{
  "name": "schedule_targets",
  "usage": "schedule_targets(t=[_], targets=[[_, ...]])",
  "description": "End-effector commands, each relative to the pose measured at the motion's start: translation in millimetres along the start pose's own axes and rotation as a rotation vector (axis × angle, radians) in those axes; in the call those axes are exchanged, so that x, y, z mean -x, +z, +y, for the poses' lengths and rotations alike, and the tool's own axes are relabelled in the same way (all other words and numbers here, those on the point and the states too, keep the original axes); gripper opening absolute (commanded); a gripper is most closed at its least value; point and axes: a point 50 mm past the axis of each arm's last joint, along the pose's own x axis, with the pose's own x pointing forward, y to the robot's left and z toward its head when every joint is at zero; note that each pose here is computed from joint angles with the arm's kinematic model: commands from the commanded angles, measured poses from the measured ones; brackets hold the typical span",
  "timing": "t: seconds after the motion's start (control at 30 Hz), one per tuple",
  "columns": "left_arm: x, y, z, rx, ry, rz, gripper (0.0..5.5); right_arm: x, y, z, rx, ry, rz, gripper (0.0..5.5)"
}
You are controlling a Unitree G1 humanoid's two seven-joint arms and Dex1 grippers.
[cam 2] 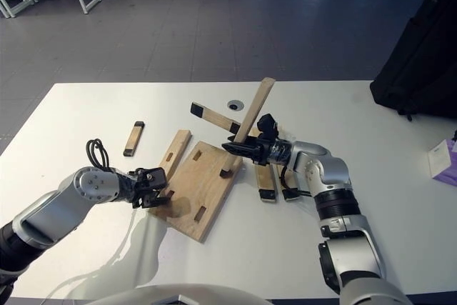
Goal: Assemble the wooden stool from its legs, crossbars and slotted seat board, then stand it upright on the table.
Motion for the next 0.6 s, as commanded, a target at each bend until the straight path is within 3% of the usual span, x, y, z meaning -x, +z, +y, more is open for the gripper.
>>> schedule_targets(t=[0.03, 0.3, 0.43, 0.6], targets=[[-5.6, -22.0, -8.3, 0.049, -0.061, 0.112, 3.17, 2.6, -7.9, -6.2, 0.015, -0.034, 0.063, 2.02], [-8.7, -17.0, -9.9, 0.067, -0.041, 0.09, 3.17, 0.2, -15.4, -4.3, 0.155, -0.067, 0.173, 2.02], [-10.8, -5.7, -15.3, 0.112, -0.035, 0.042, 3.17, -4.7, -65.2, 20.8, 0.166, -0.13, 0.346, 2.02], [-12.1, -0.4, -18.4, 0.134, -0.03, 0.033, 3.17, 0.6, -109.7, 36.6, -0.011, -0.104, 0.479, 2.02]])
